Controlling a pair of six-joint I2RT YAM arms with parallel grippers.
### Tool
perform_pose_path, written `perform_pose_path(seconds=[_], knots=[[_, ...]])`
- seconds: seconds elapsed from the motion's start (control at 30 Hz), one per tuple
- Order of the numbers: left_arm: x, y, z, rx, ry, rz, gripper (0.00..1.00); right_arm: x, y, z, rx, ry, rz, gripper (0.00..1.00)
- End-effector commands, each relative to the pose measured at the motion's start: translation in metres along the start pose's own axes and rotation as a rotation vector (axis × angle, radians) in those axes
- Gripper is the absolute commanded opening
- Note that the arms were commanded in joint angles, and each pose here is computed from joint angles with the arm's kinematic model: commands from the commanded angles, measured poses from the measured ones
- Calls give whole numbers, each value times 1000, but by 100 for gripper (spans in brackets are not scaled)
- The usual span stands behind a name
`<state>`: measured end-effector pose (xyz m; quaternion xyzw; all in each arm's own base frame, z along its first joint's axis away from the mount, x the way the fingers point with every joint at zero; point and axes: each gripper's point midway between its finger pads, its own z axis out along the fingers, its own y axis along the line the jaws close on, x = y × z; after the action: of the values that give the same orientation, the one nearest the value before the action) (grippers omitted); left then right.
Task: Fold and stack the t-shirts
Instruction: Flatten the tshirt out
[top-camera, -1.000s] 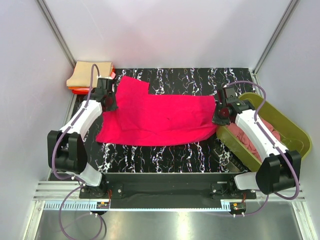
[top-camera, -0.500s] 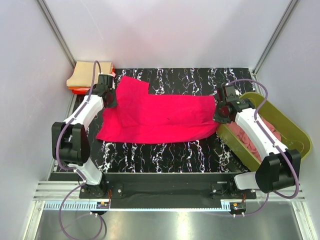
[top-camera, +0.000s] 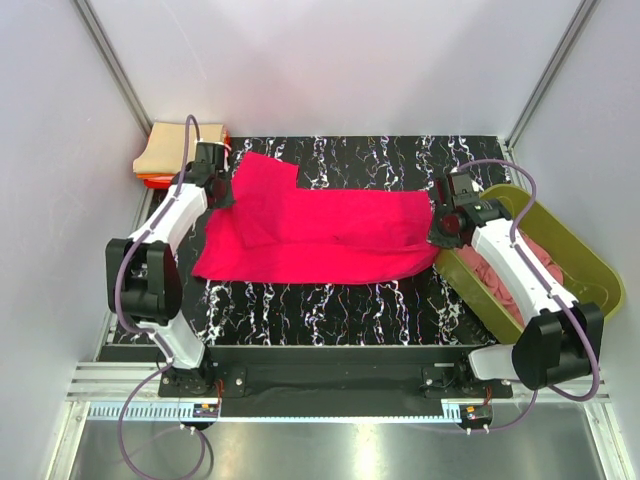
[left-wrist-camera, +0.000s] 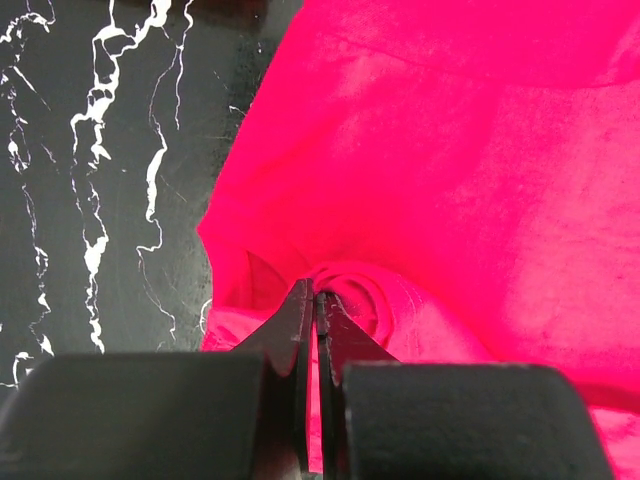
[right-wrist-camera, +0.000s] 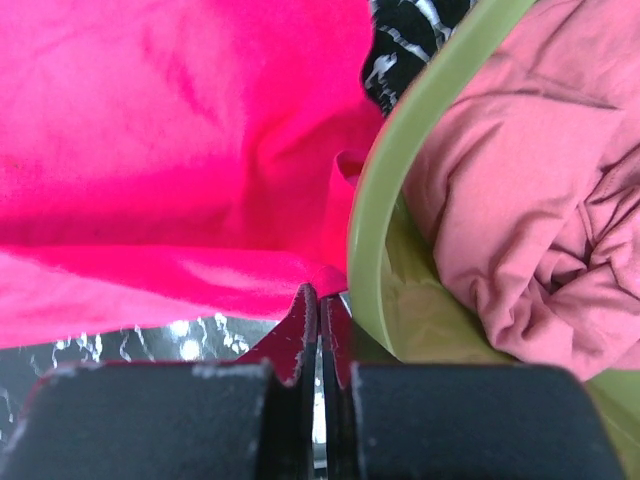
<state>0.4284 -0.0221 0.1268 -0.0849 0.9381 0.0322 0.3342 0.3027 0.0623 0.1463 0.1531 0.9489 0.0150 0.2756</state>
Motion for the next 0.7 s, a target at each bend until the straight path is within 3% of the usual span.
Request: perform_pose_path(seconds=[0.0, 0.17, 0.37, 0.5, 0.67], knots=[[-34, 4, -34, 5, -123, -48, 0, 11, -13, -13, 1, 41, -47, 0], [-75, 14, -100, 7, -287, -67, 0, -10, 12, -27, -103, 3, -10, 0], [-146, 20, -241, 104, -614, -137, 0, -63, 49, -78, -257, -110, 74, 0], [-149, 28, -312, 164, -752, -168, 0, -75, 52, -102, -296, -171, 109, 0], [-134, 49, -406, 210, -926, -227, 0, -80, 89, -175, -598, -217, 6, 0]])
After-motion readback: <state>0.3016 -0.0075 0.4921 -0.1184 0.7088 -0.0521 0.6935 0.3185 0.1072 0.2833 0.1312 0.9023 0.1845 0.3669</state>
